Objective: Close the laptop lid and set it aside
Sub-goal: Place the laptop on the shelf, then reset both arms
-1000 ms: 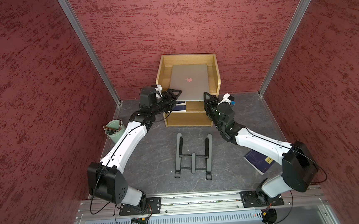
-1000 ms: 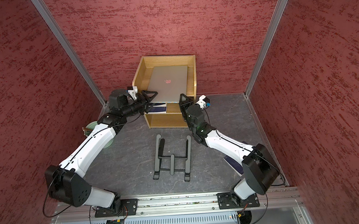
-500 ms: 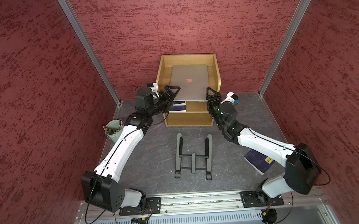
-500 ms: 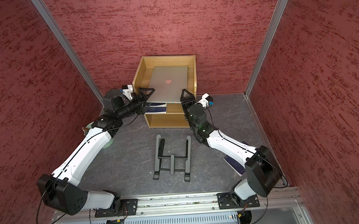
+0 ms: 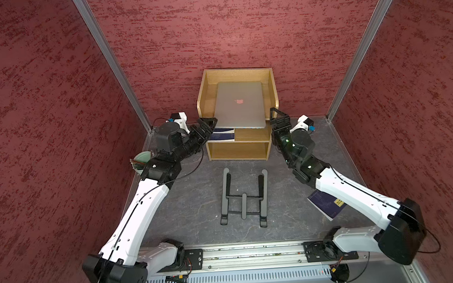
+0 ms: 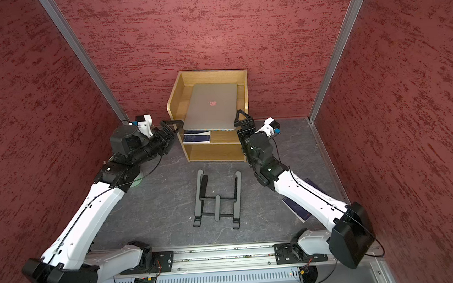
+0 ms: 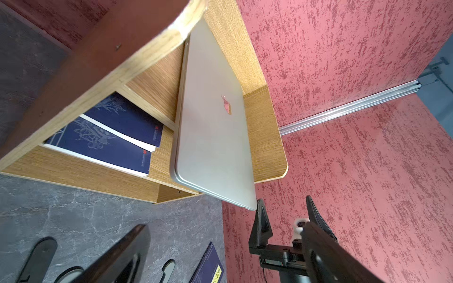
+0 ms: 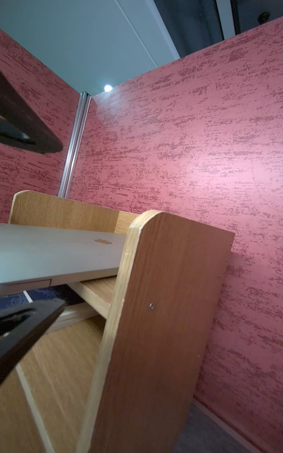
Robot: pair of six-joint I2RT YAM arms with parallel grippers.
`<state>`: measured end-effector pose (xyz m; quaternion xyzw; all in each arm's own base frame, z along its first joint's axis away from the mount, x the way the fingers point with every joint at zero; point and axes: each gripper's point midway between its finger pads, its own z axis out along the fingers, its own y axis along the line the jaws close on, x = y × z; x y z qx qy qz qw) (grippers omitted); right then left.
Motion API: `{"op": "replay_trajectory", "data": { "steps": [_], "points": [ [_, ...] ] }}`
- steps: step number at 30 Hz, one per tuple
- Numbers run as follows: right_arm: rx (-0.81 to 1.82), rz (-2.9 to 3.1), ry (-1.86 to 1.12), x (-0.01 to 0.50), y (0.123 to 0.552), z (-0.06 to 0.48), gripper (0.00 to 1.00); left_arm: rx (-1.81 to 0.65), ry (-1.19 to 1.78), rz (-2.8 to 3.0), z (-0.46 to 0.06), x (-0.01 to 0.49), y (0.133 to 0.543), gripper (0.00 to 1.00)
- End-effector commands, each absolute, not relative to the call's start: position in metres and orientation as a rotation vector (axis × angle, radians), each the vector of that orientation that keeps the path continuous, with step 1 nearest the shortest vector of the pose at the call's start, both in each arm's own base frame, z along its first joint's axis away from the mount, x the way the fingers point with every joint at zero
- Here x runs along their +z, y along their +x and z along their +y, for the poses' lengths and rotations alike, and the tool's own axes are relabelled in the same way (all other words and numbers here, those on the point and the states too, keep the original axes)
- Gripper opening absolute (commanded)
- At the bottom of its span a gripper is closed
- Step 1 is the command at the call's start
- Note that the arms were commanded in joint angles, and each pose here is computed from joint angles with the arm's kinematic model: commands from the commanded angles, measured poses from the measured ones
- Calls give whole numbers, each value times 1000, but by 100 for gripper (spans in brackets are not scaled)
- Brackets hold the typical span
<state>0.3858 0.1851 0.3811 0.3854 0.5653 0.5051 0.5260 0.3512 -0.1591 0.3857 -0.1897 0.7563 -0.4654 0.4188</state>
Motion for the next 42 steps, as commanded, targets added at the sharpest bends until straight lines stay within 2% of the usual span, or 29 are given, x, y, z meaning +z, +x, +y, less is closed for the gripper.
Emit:
{"op": "replay_trajectory", "data": {
  "steps": [1, 6, 9, 15, 21, 24, 31, 38, 42],
  "points": [
    [1083, 1461, 913, 355, 375, 172, 98, -984, -469, 1944, -135, 370, 340, 100],
    [968, 1512, 816, 352, 339, 143, 98, -725, -388, 1825, -93, 392, 307, 100],
    [817, 1542, 690, 357, 314, 120, 98, -518, -419, 1792, -60, 380, 295, 100],
    [253, 1611, 494, 340, 283, 57, 98, -120, -524, 1715, -3, 329, 300, 100],
    [-387, 1651, 256, 305, 292, 25, 98, 206, -548, 1791, 30, 263, 337, 100],
    [-404, 1631, 189, 286, 308, 31, 98, 259, -604, 1808, 46, 234, 346, 100],
    [-267, 1661, 278, 232, 331, -9, 98, 65, -526, 1789, 56, 176, 365, 100],
    [-225, 1709, 290, 177, 358, -22, 98, 110, -475, 1907, 63, 126, 380, 100],
    [-234, 1717, 205, 158, 375, -13, 98, 129, -443, 1869, 64, 129, 389, 100]
  ]
}}
